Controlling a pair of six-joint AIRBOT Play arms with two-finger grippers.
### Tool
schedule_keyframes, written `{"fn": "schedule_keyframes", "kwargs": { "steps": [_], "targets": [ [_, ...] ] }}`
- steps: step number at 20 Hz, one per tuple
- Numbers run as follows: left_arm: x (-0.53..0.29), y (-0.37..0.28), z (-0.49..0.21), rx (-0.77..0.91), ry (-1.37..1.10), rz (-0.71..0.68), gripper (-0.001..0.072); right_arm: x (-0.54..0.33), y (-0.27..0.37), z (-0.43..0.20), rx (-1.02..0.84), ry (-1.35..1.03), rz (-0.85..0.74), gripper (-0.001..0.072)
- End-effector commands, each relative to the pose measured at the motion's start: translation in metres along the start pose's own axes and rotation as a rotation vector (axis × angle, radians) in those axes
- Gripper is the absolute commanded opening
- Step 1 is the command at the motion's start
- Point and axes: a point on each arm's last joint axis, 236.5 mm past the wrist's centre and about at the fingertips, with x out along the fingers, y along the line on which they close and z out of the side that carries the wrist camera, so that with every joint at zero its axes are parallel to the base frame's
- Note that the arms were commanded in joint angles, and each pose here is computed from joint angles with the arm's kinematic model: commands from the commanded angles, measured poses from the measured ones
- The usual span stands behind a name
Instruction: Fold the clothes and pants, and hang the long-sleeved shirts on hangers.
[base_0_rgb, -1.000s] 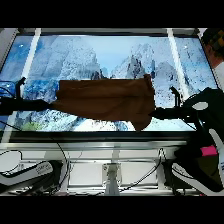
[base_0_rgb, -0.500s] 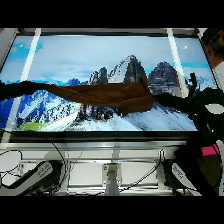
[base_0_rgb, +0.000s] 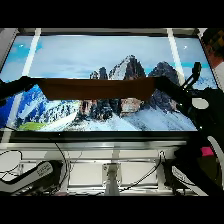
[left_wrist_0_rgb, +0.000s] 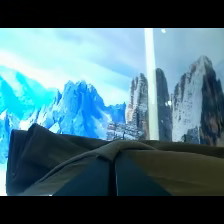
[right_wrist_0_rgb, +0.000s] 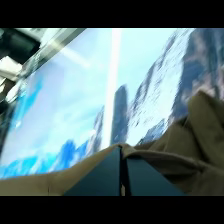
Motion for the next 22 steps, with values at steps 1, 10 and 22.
{"fn": "schedule_keyframes", "kwargs": {
  "steps": [1,10,22],
  "targets": [
    [0.024,0.026,-0.009,-0.067,0.005,0.053,0.0013,0.035,-0.011,0.006,-0.011,-0.04,-0.079,0.0014],
    [0.084,0.058,0.003,-0.008,-0.128,0.277,0.0014,0.129,-0.061,0.009,0.005,-0.009,-0.186,0.0014],
    [0.114,0.061,-0.02,-0.048,-0.091,0.284,0.0018,0.136,-0.079,-0.001,-0.002,0.001,-0.228,0.0015]
  ]
}}
